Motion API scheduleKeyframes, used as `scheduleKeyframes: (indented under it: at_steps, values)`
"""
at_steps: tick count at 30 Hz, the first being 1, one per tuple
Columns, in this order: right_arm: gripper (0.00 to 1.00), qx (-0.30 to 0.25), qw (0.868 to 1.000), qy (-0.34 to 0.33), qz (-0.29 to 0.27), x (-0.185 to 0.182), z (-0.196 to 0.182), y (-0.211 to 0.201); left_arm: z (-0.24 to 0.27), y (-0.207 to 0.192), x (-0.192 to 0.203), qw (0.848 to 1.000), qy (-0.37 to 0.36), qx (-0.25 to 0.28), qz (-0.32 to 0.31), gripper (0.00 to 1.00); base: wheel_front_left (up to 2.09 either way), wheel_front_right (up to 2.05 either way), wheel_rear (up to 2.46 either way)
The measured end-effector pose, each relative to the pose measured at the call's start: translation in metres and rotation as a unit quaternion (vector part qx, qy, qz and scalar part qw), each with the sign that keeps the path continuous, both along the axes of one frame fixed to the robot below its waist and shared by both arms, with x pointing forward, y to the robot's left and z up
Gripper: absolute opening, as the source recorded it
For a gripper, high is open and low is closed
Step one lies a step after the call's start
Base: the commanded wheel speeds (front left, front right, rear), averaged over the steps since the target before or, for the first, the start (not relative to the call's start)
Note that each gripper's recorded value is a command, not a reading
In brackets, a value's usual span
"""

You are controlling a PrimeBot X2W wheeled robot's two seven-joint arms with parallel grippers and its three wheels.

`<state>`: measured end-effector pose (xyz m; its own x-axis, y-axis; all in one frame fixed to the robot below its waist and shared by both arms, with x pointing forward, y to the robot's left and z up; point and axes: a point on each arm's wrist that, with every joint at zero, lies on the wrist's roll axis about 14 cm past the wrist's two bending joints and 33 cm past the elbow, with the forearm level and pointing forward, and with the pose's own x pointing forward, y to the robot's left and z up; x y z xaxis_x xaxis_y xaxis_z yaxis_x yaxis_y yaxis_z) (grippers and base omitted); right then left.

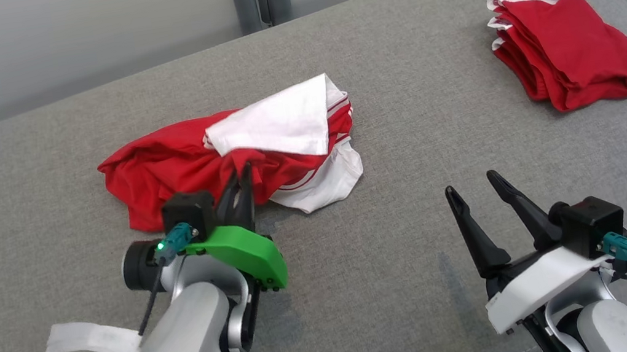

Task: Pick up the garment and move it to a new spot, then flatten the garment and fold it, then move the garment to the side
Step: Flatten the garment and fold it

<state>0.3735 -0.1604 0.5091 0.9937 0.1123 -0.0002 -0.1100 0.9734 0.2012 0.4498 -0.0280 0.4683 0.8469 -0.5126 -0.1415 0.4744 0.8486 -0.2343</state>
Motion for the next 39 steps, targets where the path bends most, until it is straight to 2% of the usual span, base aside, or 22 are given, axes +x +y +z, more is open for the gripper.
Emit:
scheduleKeyframes:
  at_steps: [6, 11, 19, 27, 32, 36, 39]
  values:
    - [1.0, 0.003, 1.0, -0.013, 0.011, -0.003, 0.008, 0.008, 0.089, 0.026, 0.012, 0.992, -0.121, -0.032, 0.03, 0.0, 0.0, 0.0, 0.0]
    - [1.0, 0.007, 1.0, -0.024, 0.018, -0.007, 0.016, 0.012, 0.17, 0.032, 0.006, 0.975, -0.216, -0.04, 0.024, 0.0, 0.0, 0.0, 0.0]
    - [1.0, 0.008, 0.999, -0.036, 0.014, -0.015, 0.023, 0.01, 0.251, 0.034, -0.017, 0.95, -0.308, -0.055, 0.013, 0.0, 0.0, 0.0, 0.0]
    - [1.0, 0.008, 0.999, -0.04, 0.006, -0.023, 0.026, 0.005, 0.298, 0.005, -0.056, 0.928, -0.363, -0.066, -0.05, 0.0, 0.0, 0.0, 0.0]
    - [1.0, 0.009, 0.999, -0.042, 0.008, -0.024, 0.028, 0.006, 0.319, -0.023, -0.085, 0.914, -0.379, -0.099, -0.106, 0.0, 0.0, 0.0, 0.0]
    - [1.0, 0.009, 0.999, -0.041, 0.012, -0.023, 0.027, 0.009, 0.319, -0.031, -0.083, 0.915, -0.374, -0.097, -0.116, 0.0, 0.0, 0.0, 0.0]
    - [1.0, 0.012, 0.999, -0.038, 0.018, -0.023, 0.025, 0.013, 0.303, -0.017, -0.055, 0.928, -0.356, -0.074, -0.077, 0.0, 0.0, 0.0, 0.0]
